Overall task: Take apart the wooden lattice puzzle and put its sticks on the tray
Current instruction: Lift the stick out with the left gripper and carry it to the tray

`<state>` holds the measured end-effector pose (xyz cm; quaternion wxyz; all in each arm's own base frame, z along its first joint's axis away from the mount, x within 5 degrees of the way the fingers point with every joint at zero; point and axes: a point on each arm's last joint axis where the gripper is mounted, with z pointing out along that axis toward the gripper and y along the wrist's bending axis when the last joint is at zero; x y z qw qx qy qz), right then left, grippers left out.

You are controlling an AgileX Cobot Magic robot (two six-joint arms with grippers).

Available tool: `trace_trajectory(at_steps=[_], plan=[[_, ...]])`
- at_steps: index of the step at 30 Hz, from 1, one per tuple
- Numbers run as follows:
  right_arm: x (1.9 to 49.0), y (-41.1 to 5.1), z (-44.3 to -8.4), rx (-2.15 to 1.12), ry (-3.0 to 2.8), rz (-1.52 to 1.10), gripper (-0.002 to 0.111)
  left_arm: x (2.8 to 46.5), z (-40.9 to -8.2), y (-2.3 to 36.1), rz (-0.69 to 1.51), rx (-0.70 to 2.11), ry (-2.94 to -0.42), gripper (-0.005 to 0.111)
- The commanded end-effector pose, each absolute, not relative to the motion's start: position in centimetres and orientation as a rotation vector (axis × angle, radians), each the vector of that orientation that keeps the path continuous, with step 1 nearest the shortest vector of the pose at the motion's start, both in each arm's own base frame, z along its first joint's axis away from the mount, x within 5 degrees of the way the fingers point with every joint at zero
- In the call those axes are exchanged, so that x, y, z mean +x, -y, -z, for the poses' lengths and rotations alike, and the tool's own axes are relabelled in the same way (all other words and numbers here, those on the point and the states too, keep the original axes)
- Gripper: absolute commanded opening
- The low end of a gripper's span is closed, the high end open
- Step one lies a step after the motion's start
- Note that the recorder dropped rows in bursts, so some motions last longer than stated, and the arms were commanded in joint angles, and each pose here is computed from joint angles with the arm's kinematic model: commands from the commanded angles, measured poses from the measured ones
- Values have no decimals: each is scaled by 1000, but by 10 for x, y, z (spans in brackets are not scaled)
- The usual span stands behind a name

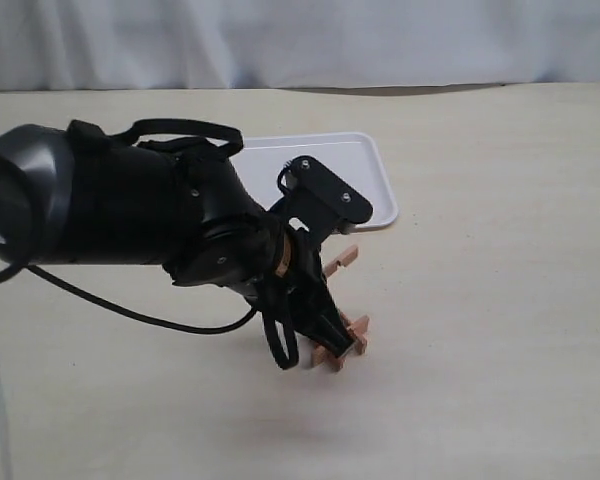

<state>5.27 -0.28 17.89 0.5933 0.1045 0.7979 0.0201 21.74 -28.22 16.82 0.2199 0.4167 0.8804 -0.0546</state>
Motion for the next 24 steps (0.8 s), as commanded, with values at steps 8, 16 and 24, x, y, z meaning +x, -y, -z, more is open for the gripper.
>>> trace_trajectory(at_steps=[8, 16, 24], plan=[[53, 3, -179, 237, -1851, -46, 5, 270, -196, 255, 267, 808, -2306, 0], [53, 3, -179, 237, -1851, -46, 5, 364, -158, 211, 324, 432, -2303, 0], [53, 3, -179, 237, -1851, -46, 5, 390, -114, 226, 231, 432, -2443, 0]])
